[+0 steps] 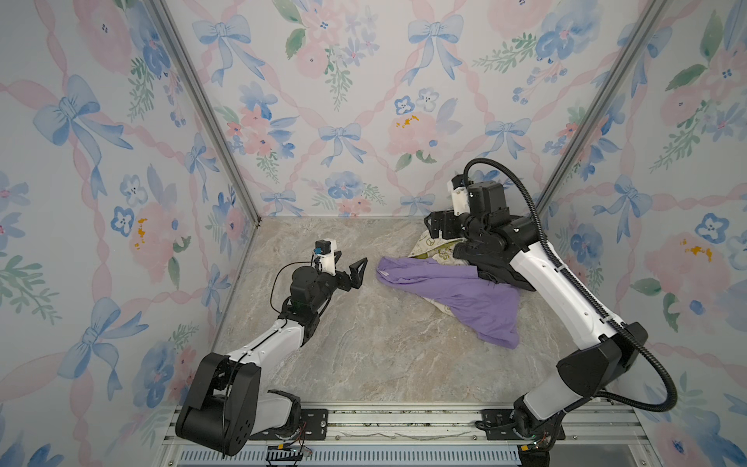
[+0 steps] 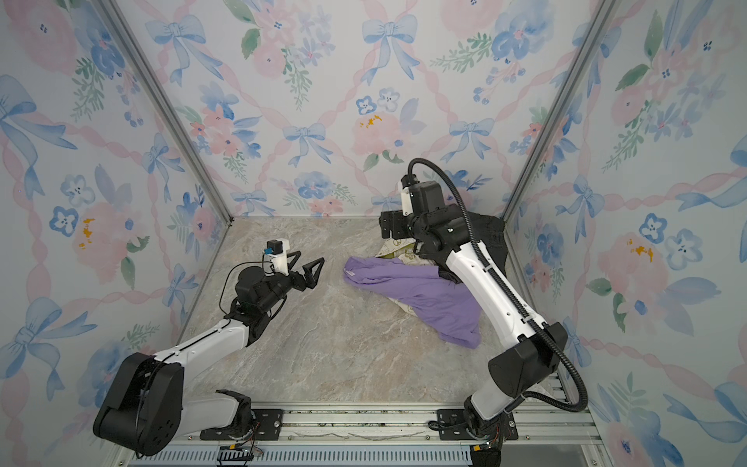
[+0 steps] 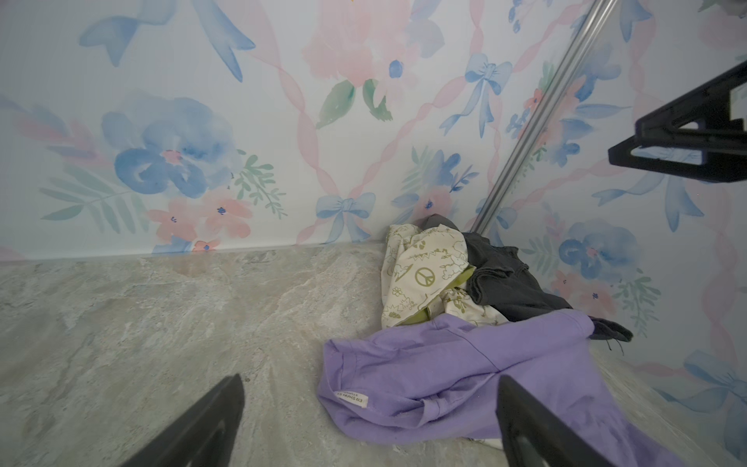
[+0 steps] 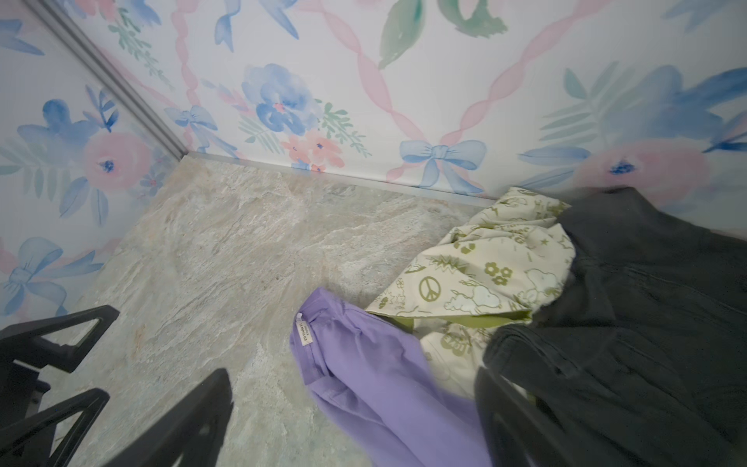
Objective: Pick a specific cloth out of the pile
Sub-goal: 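Reach the left gripper to grasp the lavender shirt held by the right gripper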
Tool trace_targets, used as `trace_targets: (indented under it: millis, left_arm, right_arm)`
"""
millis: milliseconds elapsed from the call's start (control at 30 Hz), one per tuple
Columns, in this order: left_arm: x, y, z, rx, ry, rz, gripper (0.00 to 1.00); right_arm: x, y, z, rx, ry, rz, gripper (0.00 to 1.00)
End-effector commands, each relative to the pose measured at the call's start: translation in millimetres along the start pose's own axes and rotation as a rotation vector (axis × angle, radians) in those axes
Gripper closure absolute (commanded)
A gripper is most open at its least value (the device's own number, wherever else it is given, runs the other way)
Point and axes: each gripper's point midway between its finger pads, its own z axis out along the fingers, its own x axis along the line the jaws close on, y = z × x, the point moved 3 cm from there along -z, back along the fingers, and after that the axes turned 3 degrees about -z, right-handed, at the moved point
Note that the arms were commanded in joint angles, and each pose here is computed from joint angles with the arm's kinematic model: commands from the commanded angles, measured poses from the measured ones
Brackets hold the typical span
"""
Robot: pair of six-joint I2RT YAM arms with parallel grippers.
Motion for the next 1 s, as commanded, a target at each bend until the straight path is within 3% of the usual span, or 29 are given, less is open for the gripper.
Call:
trace_targets:
  millis: [0, 233, 400, 633, 967]
  left_arm:
    - [-34.7, -3.2, 19.5, 0.047, -0.144, 0.09, 0.04]
    - [-102.6, -21.1, 68.3, 0.155, -0.316, 0.224, 0.09]
    - [-136.7, -48.7, 97.2, 0.268, -0.371, 0.304, 0.13]
    - [-152.0, -94.4, 141.4, 0.491, -0.338, 0.352, 0.23]
    - [-159.0, -134.9, 173.5, 0.6, -0.288, 0.332, 0.31]
  right_arm:
    - [-34.3, 6.8, -18.3, -0.08, -0.087, 0.159, 0.03]
    - [-67.3, -11.2, -46.6, -0.067, -0.208, 0.16, 0.03]
    - [-72.5, -18.7, -58.0, -0.065, -0.23, 0.162, 0.03]
    - [-75.9, -24.1, -67.7, -0.064, -0.241, 0.167, 0.03]
    - [-92.8, -27.6, -75.5, -0.055, -0.258, 0.195, 0.03]
